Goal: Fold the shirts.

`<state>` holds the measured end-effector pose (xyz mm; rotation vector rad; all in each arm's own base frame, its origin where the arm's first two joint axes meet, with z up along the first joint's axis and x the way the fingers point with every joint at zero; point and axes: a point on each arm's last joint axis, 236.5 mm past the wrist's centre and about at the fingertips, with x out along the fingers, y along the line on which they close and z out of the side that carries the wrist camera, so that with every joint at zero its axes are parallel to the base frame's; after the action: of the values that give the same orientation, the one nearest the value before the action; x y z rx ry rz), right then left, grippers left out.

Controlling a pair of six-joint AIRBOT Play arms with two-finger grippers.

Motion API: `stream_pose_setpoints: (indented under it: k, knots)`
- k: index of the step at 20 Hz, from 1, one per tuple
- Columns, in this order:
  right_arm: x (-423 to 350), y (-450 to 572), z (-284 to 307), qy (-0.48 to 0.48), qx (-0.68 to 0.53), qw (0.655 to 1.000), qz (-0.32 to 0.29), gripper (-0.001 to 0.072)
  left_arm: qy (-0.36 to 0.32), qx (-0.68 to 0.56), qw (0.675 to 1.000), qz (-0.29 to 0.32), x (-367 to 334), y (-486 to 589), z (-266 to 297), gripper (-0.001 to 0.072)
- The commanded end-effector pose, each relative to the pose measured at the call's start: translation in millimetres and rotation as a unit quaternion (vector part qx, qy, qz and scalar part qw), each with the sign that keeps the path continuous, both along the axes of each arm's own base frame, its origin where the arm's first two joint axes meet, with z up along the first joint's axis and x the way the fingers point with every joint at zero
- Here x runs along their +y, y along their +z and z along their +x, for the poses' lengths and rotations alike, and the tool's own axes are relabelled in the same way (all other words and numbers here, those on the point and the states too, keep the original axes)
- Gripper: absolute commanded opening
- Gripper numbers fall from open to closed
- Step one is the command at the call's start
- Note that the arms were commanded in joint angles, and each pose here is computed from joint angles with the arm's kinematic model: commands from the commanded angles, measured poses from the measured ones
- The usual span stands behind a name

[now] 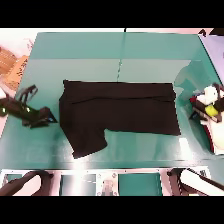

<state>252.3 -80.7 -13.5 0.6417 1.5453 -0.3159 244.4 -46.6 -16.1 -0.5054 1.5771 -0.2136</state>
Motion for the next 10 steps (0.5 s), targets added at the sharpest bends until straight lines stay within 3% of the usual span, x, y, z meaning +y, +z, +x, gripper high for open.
stream_pose_setpoints:
  k: [1, 3, 4, 10]
  knots:
    - [18, -35, -51, -0.093, -0.03, 0.995, 0.008, 0.0052, 0.06, -0.008, 0.998, -0.005, -12, -31, -32, 0.0718]
    - [32, -53, -57, -0.114, -0.036, 0.992, 0.03, 0.0286, 0.087, 0.0, 0.995, -0.047, -31, -45, -37, 0.0718]
    - [35, -62, -57, -0.122, -0.039, 0.991, 0.034, 0.0333, 0.095, 0.004, 0.993, -0.065, -39, -52, -41, 0.0718]
    - [43, -91, -44, -0.176, -0.084, 0.98, 0.048, 0.0332, 0.156, 0.021, 0.978, -0.134, -71, -87, -64, 0.0717]
